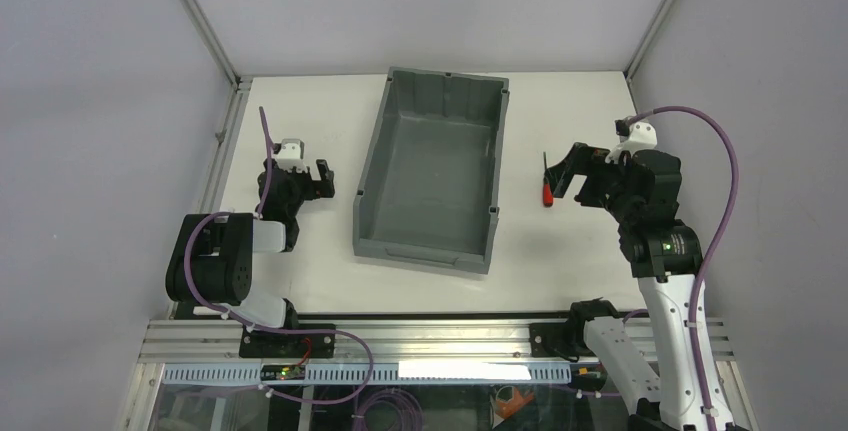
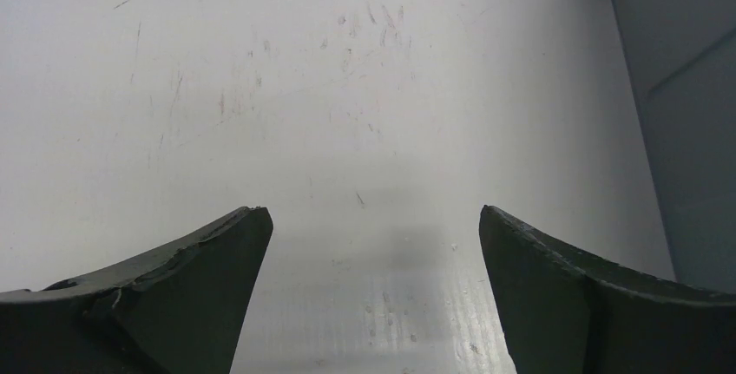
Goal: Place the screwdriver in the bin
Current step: Pick up the screwdriver from the center of the board.
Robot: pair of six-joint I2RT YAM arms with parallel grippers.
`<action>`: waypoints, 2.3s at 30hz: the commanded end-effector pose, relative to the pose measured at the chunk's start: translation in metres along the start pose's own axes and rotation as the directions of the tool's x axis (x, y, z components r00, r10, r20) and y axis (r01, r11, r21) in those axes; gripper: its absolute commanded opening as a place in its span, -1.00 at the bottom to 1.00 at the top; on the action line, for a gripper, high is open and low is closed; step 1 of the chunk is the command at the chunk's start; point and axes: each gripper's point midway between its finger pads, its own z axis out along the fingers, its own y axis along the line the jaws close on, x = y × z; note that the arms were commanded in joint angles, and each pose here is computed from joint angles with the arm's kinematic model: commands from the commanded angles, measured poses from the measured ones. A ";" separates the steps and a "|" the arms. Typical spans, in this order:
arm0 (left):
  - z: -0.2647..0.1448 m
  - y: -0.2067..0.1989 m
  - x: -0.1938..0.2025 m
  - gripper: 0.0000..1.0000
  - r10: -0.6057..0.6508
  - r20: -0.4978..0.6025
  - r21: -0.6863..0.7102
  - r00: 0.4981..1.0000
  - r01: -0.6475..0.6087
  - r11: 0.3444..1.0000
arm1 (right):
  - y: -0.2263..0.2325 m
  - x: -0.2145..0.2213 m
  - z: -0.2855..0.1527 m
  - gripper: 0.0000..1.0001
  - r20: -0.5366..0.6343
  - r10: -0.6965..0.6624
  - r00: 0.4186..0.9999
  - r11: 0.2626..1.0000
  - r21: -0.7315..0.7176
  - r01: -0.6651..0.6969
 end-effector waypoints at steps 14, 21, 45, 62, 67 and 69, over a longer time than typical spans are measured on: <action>-0.002 -0.007 -0.015 0.98 -0.006 0.053 0.030 0.999 0.004 1.000 | 0.001 -0.018 -0.001 0.99 0.050 0.006 0.999 1.000 0.011 -0.006; -0.002 -0.007 -0.015 0.98 -0.006 0.054 0.030 0.999 0.004 1.000 | 0.005 -0.027 -0.004 0.99 0.024 -0.014 1.000 1.000 0.008 0.014; -0.002 -0.007 -0.015 0.98 -0.006 0.053 0.029 0.999 0.004 1.000 | -0.022 -0.009 0.055 0.99 -0.366 0.066 0.928 0.981 0.192 0.005; -0.002 -0.007 -0.015 0.98 -0.006 0.053 0.029 0.999 0.004 1.000 | -0.071 0.051 0.120 0.76 -0.538 0.131 0.833 0.931 0.356 0.084; -0.002 -0.007 -0.015 0.98 -0.006 0.053 0.029 0.999 0.004 1.000 | -0.079 0.068 0.136 0.66 -0.573 0.149 0.806 0.922 0.374 0.095; -0.003 -0.007 -0.015 0.98 -0.006 0.054 0.030 0.999 0.004 1.000 | -0.082 0.075 0.142 0.62 -0.588 0.157 0.794 0.918 0.382 0.102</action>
